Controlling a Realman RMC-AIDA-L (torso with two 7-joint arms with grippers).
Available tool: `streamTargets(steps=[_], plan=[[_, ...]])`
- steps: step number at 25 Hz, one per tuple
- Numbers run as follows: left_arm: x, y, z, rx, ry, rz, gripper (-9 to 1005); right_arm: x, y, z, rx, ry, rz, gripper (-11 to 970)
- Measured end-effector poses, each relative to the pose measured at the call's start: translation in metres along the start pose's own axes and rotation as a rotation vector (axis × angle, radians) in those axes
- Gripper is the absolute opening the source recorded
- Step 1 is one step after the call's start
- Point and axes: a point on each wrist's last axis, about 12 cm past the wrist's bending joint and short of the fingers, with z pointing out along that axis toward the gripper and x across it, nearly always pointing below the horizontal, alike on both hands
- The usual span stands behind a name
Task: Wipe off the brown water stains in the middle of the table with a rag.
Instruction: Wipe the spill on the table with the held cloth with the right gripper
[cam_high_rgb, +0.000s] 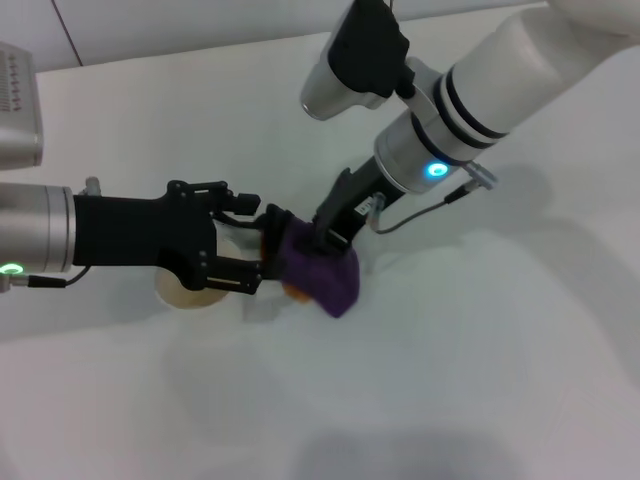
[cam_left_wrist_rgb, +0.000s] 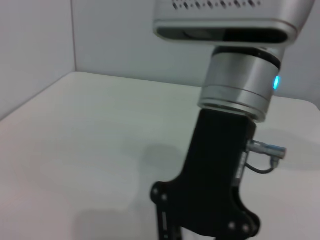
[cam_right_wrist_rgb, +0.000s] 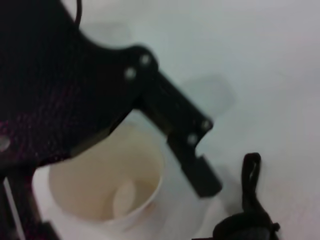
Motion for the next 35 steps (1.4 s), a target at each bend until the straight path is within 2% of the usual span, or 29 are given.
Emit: streamTargets(steps=[10, 17, 21, 30, 35], plan=[[0.005, 0.0, 0.001, -0.007, 0.006, -0.004, 880, -0.014, -0.001, 0.006, 0.046, -0.033, -0.035, 88], [0.009, 0.001, 0.002, -0.026, 0.013, -0.007, 880, -0.022, 0.0, 0.024, 0.09, -0.016, -0.082, 89], [0.011, 0.001, 0.003, -0.029, 0.009, -0.008, 880, -0.023, -0.001, 0.027, 0.105, -0.016, -0.086, 89], [0.012, 0.002, 0.001, -0.037, 0.004, -0.013, 880, -0.023, 0.01, 0.026, 0.03, 0.034, -0.122, 88], [0.009, 0.004, 0.001, -0.039, 0.001, -0.005, 880, -0.021, 0.011, 0.027, 0.023, 0.037, -0.125, 88]])
